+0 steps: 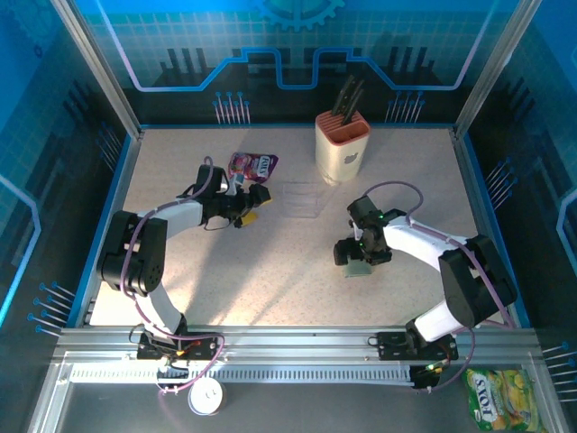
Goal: Take the credit cards out of the card holder
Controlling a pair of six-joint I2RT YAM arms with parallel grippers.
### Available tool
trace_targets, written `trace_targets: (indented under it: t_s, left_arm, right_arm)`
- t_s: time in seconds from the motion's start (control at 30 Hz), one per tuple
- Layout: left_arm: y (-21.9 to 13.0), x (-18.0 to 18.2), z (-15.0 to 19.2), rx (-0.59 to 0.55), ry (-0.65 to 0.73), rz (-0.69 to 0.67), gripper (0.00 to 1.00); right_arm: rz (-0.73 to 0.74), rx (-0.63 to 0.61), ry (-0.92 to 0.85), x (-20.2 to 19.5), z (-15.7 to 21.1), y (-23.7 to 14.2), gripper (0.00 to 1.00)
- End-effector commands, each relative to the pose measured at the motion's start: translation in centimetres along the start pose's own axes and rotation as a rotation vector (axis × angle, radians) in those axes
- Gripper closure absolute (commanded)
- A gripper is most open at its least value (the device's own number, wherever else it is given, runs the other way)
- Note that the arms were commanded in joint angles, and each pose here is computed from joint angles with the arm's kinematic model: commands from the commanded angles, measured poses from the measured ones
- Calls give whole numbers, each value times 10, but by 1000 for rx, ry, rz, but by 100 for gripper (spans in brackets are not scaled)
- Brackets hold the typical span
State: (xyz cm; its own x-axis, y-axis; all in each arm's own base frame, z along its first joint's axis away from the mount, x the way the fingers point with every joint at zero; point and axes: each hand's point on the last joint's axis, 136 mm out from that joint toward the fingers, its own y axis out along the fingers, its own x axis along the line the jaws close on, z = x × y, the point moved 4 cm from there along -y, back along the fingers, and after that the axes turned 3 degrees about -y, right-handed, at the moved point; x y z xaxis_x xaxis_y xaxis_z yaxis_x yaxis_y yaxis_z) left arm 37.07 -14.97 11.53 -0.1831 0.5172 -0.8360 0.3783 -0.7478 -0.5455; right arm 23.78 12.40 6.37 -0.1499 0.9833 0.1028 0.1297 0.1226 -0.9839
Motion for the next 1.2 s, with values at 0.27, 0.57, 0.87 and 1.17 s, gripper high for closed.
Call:
trace_targets:
  t_s: [0.27, 0.57, 0.87, 1.17]
  left_arm:
    - [5, 1, 1, 2, -7, 36, 6]
    - [9, 5, 0, -1, -13, 49, 7]
    - [10, 4, 0, 5, 7, 46, 7]
    - [9, 11, 7, -2, 5, 54, 7]
  right_arm:
    - [114, 24, -102, 7, -8, 1, 13]
    - [127, 21, -114, 9, -11, 1, 19]
    - [54, -18, -85, 42, -21, -7, 27]
    - [20, -44, -114, 110, -34, -8, 28]
